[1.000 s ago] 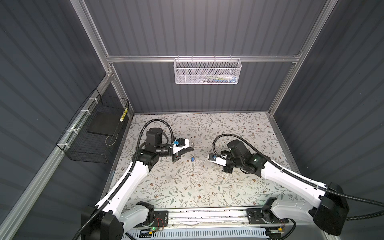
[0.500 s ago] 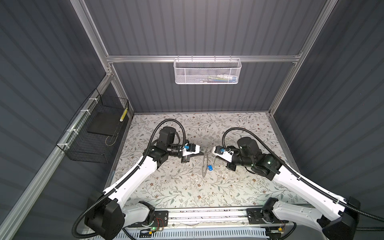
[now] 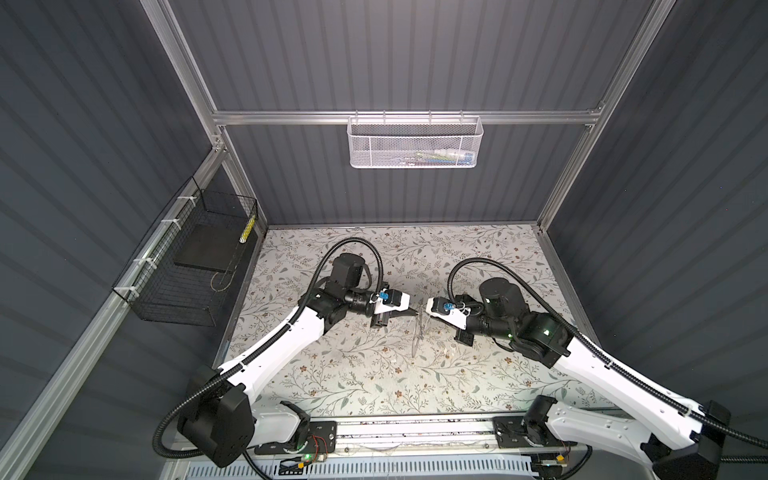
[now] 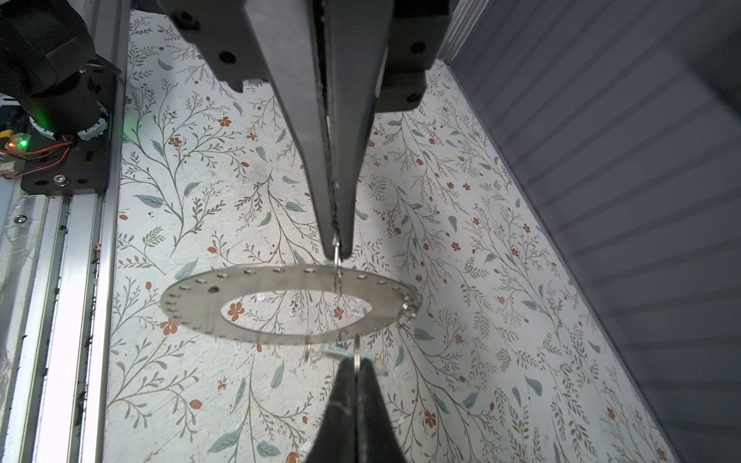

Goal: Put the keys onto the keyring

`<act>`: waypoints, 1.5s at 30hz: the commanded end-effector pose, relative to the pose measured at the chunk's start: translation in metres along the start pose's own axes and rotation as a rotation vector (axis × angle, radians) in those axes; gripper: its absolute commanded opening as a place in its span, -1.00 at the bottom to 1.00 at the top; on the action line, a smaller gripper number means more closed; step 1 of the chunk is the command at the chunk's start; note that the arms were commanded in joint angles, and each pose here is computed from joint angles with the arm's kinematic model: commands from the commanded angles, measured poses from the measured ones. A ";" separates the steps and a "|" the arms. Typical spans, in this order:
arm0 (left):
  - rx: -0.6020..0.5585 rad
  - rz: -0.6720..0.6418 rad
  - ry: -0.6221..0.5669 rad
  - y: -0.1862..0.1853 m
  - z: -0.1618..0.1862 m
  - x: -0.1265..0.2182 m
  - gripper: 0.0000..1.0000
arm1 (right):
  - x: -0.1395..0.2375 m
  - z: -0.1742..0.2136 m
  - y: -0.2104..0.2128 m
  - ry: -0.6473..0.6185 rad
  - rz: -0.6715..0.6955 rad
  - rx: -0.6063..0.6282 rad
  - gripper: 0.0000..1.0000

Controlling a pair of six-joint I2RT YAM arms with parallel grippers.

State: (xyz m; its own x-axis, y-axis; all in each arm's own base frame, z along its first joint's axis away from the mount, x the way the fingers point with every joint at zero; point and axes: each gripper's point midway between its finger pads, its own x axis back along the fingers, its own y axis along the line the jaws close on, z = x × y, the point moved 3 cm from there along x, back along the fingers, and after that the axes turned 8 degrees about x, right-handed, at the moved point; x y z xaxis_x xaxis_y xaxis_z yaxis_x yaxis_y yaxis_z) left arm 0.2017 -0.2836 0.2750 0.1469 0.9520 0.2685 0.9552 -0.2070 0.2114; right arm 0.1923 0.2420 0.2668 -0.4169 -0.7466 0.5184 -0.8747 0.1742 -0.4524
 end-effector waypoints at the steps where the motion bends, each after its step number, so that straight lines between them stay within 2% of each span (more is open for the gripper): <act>1: -0.024 0.034 -0.027 -0.002 -0.012 -0.002 -1.00 | 0.003 -0.015 -0.011 -0.041 0.055 0.039 -1.00; 19: 0.056 0.038 0.015 0.005 -0.009 -0.007 -1.00 | 0.002 -0.020 -0.005 -0.061 0.057 0.104 -1.00; 28: 0.131 0.020 0.020 0.015 -0.012 -0.009 -1.00 | -0.001 -0.008 0.001 -0.015 0.052 0.129 -1.00; 45: 0.222 0.036 0.035 0.019 -0.006 -0.014 -1.00 | 0.000 -0.006 -0.003 0.004 0.183 0.243 -1.00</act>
State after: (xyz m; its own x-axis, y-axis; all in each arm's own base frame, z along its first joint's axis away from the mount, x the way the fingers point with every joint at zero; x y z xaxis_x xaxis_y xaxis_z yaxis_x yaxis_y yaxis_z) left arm 0.2139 -0.2990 0.2685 0.1740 0.9314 0.3198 0.9834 -0.1812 -0.0074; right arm 0.1962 0.2425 0.2643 -0.5543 -0.6960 0.4564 -0.7301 0.1432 -0.6682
